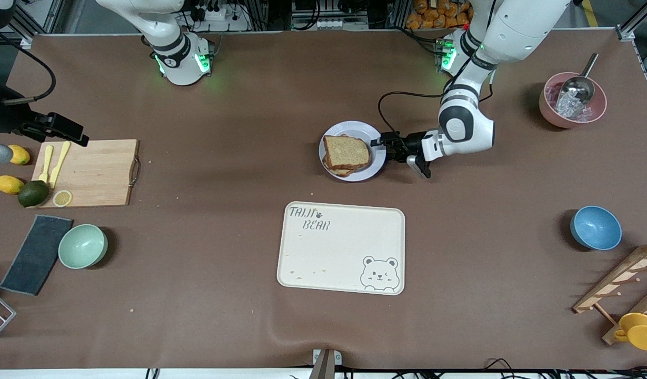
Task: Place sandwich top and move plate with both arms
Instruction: 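Grasp the rim of the white plate with the left gripper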
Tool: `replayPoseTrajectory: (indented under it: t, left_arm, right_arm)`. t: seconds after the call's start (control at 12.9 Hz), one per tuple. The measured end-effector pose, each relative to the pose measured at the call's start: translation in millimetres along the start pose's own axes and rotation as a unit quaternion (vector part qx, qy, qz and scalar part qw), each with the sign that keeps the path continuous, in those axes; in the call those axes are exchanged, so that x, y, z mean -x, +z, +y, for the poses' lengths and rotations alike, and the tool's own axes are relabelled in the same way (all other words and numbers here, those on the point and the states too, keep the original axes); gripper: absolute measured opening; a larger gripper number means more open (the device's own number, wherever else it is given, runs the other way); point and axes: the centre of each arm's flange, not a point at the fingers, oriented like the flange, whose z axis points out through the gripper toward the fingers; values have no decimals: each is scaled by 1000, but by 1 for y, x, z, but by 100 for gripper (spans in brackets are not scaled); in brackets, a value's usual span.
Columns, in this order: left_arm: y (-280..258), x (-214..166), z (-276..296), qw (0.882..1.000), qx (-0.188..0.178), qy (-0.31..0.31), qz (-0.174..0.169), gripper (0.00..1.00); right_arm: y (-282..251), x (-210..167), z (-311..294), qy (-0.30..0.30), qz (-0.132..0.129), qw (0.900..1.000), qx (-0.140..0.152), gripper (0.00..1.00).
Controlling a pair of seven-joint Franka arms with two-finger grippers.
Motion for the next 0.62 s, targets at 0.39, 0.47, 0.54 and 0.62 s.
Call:
replayPoseTrajectory:
  t: [0.39, 0.47, 0.54, 0.62]
  left_arm:
    - [1, 2, 0, 1000, 0, 4, -2, 55]
    - [1, 2, 0, 1000, -1, 4, -2, 44]
    - [1, 3, 0, 1000, -1, 4, -2, 33]
    - [1, 3, -1, 1000, -2, 3, -2, 21]
  right_arm:
    - [3, -2, 0, 0, -3, 1000, 0, 100]
    - [3, -2, 0, 0, -3, 1000, 0, 100]
    - [3, -2, 0, 0, -3, 1000, 0, 100]
    - [3, -2, 0, 0, -3, 1000, 0, 100]
